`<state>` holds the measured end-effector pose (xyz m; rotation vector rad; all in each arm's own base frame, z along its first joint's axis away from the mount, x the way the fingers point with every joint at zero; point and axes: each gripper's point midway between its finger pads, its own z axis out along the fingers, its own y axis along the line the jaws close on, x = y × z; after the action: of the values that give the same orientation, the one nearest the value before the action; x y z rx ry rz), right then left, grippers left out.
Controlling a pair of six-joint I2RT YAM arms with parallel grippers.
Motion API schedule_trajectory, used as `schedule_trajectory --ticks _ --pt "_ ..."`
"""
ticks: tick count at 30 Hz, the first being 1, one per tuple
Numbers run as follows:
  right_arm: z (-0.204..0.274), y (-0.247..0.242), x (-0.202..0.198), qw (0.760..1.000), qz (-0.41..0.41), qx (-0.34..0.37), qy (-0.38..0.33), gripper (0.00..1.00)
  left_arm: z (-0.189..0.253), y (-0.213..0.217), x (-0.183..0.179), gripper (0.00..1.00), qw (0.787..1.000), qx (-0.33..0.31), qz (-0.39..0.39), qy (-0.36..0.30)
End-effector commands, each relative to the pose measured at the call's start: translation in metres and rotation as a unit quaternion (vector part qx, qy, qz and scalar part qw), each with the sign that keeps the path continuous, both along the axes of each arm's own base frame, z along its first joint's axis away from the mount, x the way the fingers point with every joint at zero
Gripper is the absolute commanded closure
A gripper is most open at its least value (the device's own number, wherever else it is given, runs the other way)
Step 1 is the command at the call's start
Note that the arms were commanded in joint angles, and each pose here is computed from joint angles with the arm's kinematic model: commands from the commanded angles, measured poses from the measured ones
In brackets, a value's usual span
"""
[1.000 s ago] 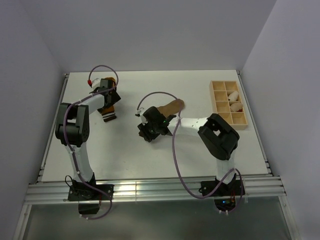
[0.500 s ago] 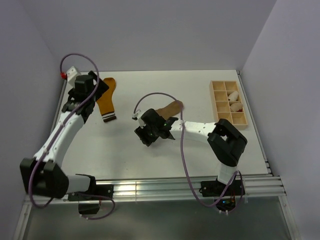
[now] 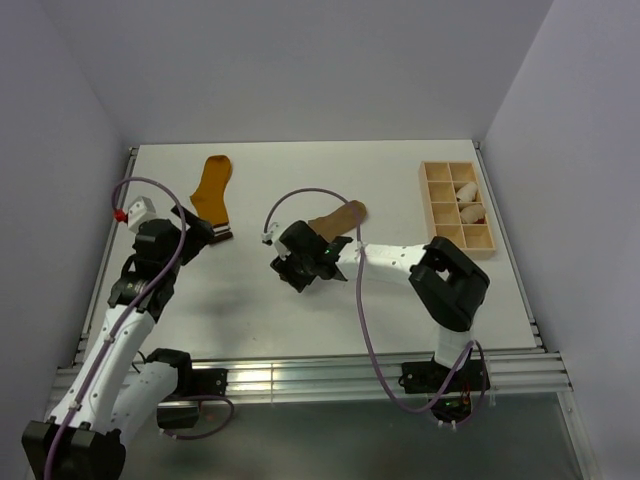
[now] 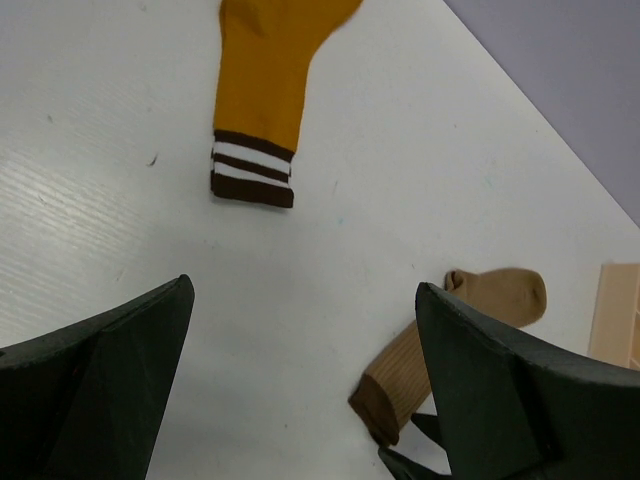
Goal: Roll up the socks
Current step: Roll the sock at the center of the board.
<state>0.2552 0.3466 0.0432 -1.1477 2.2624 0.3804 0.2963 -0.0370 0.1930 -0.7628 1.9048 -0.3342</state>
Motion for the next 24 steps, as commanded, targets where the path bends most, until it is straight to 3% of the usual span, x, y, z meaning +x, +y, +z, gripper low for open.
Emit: schedule_trajectory --ticks 1,15,19,20,24 --pt "-0.003 0.011 -0.002 1.0 0.022 -0.003 -0.021 0.45 -0.009 -0.016 -0.013 0.01 0.999 -0.015 -0.051 0.004" --pt "-0.031 0.002 -0.001 0.999 0.003 -0.047 -0.02 0.55 -0.05 -0.041 -0.035 0.0 0.992 -0.059 -0.098 0.047" --pt "-0.039 -0.002 -0.001 0.998 -0.008 -0.065 -0.017 0.66 -0.056 -0.044 -0.036 0.0 0.991 -0.061 -0.103 0.055" --pt "-0.041 -0.003 -0.003 0.997 -0.007 -0.072 -0.014 0.75 -0.056 -0.046 -0.036 0.01 0.991 -0.063 -0.107 0.051" --pt "-0.041 0.002 -0.006 0.998 -0.014 -0.068 0.003 0.91 -0.063 -0.054 -0.037 0.01 0.988 -0.071 -0.124 0.055"
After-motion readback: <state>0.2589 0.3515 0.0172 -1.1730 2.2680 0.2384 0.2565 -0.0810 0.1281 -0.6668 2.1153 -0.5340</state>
